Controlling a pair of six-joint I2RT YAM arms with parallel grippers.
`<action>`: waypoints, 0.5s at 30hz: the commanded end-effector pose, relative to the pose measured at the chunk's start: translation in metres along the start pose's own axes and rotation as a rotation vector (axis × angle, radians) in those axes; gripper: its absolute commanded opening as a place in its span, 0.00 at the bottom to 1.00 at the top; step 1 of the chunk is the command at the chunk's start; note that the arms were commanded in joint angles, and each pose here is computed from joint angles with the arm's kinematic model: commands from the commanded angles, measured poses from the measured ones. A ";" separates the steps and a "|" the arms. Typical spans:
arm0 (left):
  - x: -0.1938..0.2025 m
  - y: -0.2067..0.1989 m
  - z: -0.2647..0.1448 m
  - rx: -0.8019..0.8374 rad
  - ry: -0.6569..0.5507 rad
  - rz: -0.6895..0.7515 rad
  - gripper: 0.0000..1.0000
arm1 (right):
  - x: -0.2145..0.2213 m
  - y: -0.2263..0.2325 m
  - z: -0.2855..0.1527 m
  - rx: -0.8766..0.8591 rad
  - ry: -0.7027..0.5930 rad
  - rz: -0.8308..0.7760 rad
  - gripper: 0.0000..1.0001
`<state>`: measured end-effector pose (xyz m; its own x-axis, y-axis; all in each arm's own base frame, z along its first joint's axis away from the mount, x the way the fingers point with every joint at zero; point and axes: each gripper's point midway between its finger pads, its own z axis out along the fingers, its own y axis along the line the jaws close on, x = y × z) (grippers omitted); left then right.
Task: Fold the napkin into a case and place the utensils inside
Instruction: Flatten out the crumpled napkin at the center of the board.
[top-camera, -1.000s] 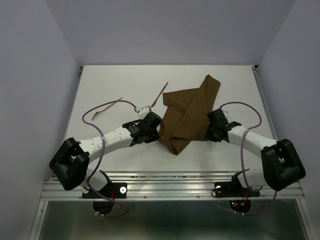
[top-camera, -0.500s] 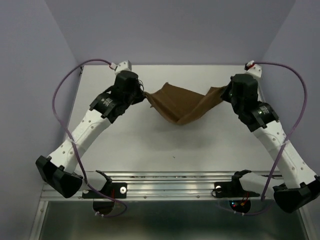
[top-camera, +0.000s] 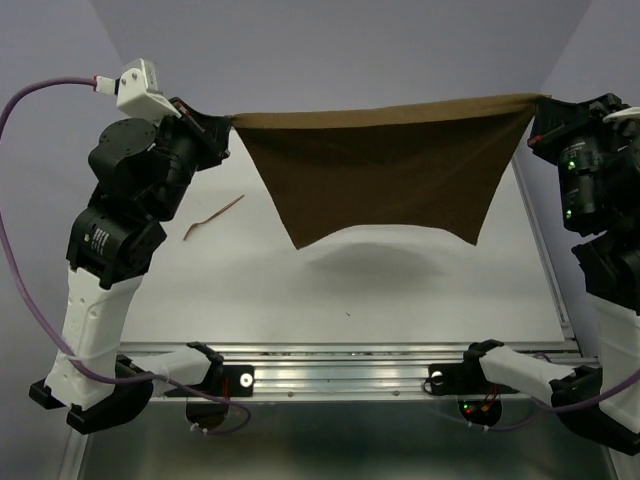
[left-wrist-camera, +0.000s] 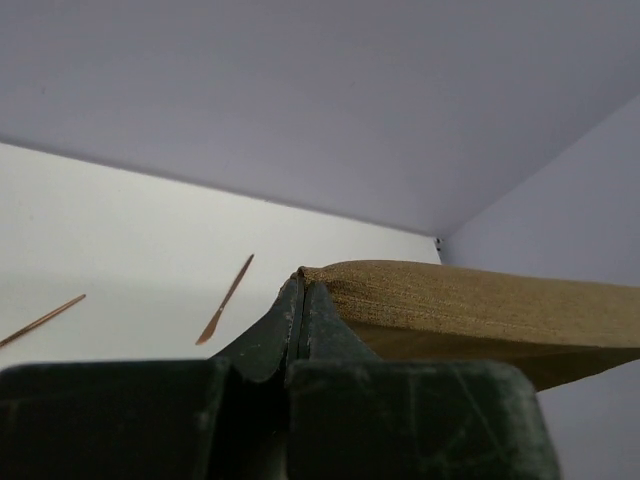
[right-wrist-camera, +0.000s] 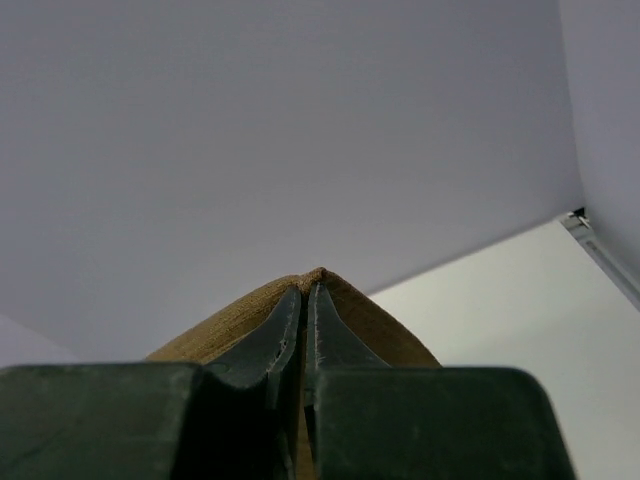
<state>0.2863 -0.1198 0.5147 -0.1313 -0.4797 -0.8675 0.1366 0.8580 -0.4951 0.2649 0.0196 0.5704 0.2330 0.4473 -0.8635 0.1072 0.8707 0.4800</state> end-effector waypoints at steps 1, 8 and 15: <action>-0.042 -0.029 -0.035 0.162 -0.103 -0.003 0.00 | -0.034 0.029 -0.021 -0.169 -0.046 0.089 0.01; -0.095 -0.034 -0.095 0.254 -0.283 -0.017 0.00 | -0.061 0.047 -0.044 -0.298 -0.078 0.160 0.01; -0.099 -0.039 -0.102 0.278 -0.281 -0.017 0.00 | -0.058 0.028 -0.046 -0.225 -0.093 0.162 0.01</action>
<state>0.1979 -0.0892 0.6116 0.0871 -0.5552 -0.8271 0.3794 0.7862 -0.4878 0.2141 0.0378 0.6186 0.2651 0.5545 -0.7889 -0.1695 0.8322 0.5280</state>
